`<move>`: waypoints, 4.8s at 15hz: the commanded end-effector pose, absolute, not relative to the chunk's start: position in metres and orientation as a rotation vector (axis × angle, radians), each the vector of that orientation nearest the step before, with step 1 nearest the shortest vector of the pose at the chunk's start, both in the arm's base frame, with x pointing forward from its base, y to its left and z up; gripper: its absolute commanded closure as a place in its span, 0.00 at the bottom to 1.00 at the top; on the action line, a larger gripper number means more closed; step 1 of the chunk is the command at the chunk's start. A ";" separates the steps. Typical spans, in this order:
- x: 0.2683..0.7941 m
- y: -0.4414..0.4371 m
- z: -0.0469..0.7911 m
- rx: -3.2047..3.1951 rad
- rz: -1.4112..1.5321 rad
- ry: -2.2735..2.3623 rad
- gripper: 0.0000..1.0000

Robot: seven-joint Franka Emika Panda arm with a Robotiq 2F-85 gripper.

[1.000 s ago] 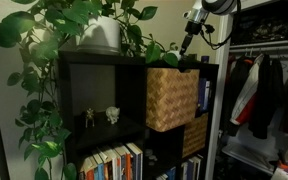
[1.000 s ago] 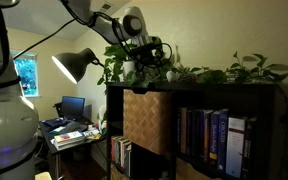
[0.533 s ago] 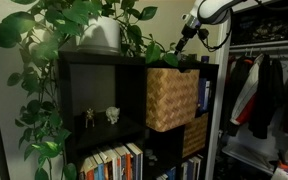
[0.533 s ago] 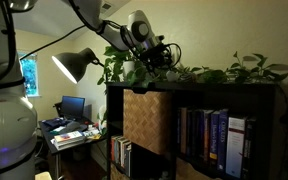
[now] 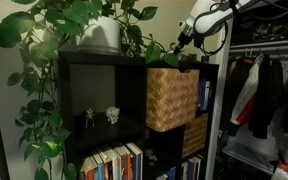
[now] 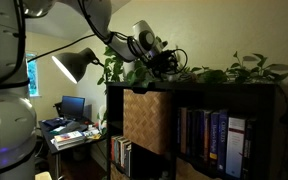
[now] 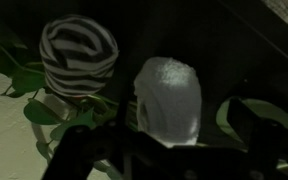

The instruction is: Open the shelf drawer, pick up two objects from the top of the shelve, put them in the drawer and close it

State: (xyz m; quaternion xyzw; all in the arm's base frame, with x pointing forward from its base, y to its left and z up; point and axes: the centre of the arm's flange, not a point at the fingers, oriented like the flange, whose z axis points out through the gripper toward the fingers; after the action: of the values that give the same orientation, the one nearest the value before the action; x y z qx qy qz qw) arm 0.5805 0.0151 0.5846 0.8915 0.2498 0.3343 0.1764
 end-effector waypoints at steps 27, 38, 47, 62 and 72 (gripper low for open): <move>0.476 0.043 0.619 2.815 0.417 1.005 0.89; 0.514 0.051 0.546 2.714 0.411 1.238 0.89; 0.519 0.052 0.559 2.741 0.420 1.256 0.30; 0.547 -0.026 0.630 2.772 0.832 0.576 0.00; 0.590 -0.059 0.607 2.562 0.964 0.371 0.00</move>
State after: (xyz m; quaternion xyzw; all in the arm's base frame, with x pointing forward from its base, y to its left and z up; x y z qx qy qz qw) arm 0.5777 -0.0530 0.6109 0.9161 0.1529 0.3318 0.1653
